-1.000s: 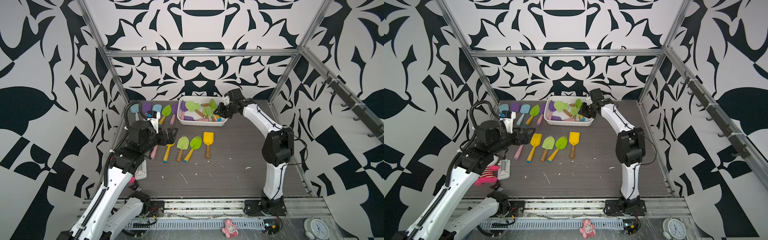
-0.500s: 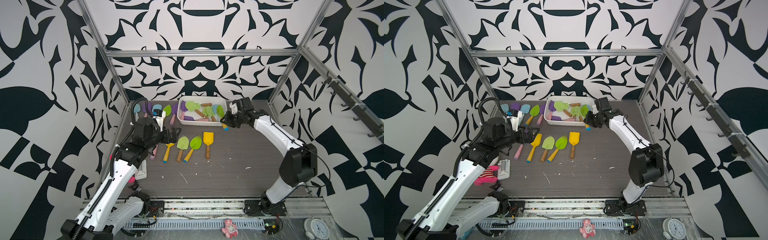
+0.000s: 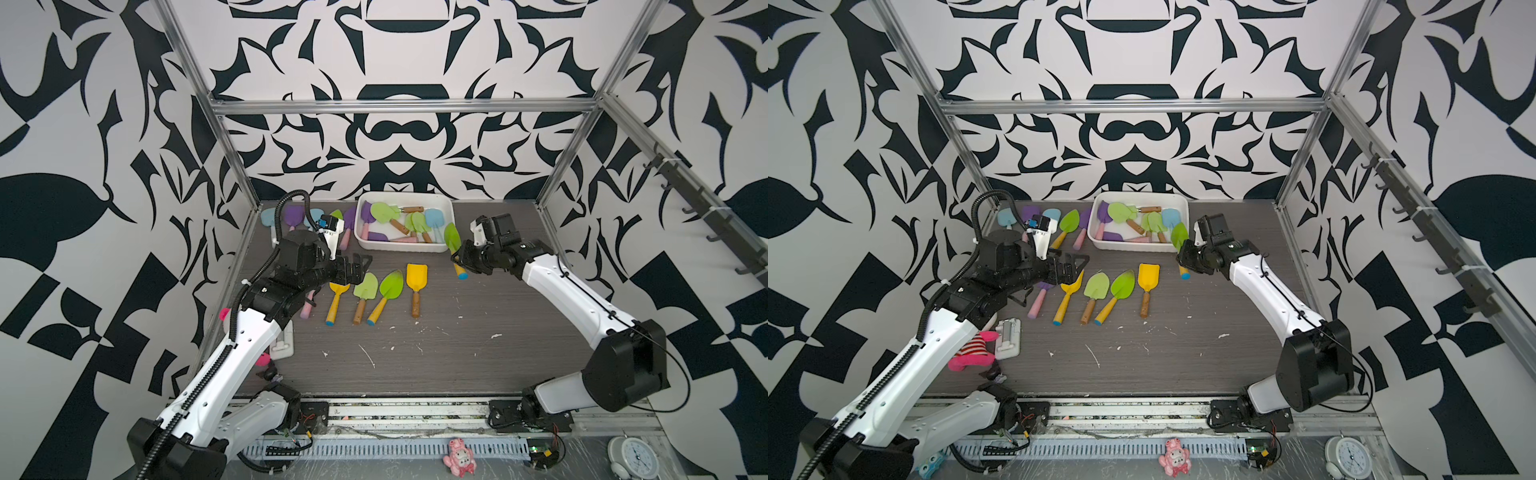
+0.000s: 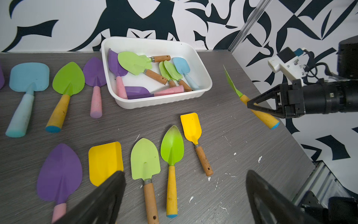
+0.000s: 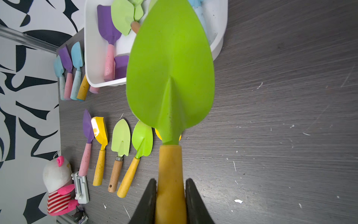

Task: Take the shovel out of the storage box
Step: Pick up the shovel from the storage box, then place the shovel at the center of the board.

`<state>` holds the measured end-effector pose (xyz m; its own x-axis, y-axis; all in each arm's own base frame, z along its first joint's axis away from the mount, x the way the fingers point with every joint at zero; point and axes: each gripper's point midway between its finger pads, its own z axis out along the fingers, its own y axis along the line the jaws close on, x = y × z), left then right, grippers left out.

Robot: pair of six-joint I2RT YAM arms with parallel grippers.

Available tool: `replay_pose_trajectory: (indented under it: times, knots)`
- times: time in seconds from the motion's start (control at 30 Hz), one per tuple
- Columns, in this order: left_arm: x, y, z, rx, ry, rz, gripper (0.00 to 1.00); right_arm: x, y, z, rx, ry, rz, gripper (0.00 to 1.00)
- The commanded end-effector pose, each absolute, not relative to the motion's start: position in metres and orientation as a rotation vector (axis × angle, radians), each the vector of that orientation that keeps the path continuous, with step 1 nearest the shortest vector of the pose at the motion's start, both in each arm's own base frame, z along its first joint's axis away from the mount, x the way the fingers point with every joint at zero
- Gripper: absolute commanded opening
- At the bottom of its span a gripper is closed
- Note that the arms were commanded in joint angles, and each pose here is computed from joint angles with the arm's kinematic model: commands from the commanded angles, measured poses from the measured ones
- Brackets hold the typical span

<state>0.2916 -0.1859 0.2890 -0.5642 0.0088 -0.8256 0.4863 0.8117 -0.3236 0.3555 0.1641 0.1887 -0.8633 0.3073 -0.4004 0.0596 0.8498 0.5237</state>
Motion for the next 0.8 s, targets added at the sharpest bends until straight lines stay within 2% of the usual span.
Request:
replay_pose_trajectory:
  times: [0.0,0.43,0.77]
  knots:
    - [0.295,-0.192,0.307,0.395,2.033,-0.659,0.99,0.354,0.162,0.205,0.268,2.477,0.701,0.0]
    - [0.297,-0.2,0.306,0.419,2.034,-0.656,0.99,0.32,0.154,0.171,0.316,2.537,0.656,0.0]
    - [0.302,-0.198,0.309,0.411,2.028,-0.632,1.0,0.31,0.153,0.151,0.312,2.576,0.595,0.0]
